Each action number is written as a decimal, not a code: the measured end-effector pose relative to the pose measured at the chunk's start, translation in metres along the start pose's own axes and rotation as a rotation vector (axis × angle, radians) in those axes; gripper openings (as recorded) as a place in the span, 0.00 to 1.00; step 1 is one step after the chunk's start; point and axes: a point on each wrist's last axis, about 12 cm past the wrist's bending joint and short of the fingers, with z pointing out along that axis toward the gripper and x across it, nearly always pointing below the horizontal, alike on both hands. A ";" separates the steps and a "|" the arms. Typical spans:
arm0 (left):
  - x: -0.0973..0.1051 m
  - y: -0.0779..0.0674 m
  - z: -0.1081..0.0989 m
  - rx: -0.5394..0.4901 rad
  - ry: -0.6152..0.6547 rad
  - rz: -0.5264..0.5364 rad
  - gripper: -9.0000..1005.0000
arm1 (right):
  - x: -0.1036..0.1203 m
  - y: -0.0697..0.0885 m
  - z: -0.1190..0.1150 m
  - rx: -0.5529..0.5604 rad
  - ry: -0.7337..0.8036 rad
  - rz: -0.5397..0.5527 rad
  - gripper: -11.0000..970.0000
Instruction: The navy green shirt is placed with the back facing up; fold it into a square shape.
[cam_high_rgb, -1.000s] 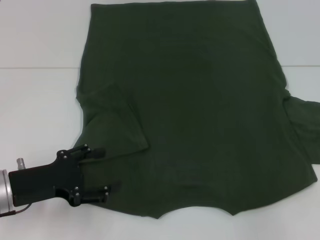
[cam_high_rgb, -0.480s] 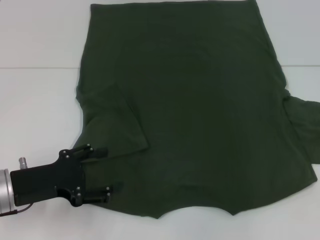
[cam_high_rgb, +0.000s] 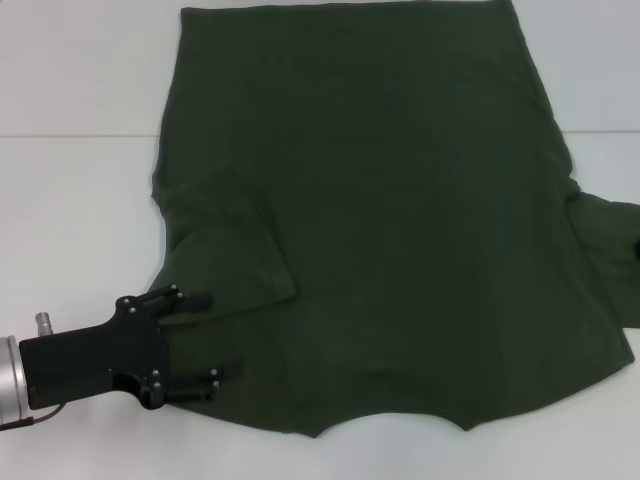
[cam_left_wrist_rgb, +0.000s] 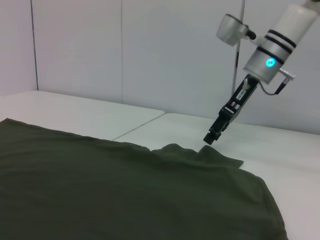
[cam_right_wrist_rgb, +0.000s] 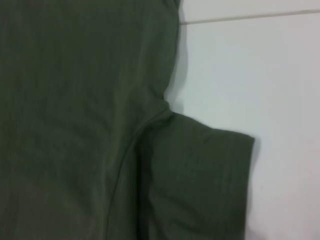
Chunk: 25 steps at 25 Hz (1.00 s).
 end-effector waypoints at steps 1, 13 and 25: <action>0.000 0.000 0.000 0.000 0.000 0.000 0.90 | 0.001 0.001 0.003 0.001 0.000 0.000 0.84; -0.002 0.002 0.002 -0.002 -0.002 0.005 0.90 | 0.006 0.006 0.022 0.008 0.005 -0.009 0.84; -0.002 0.002 0.003 -0.008 -0.015 -0.004 0.90 | 0.006 0.007 0.024 0.010 -0.009 -0.005 0.80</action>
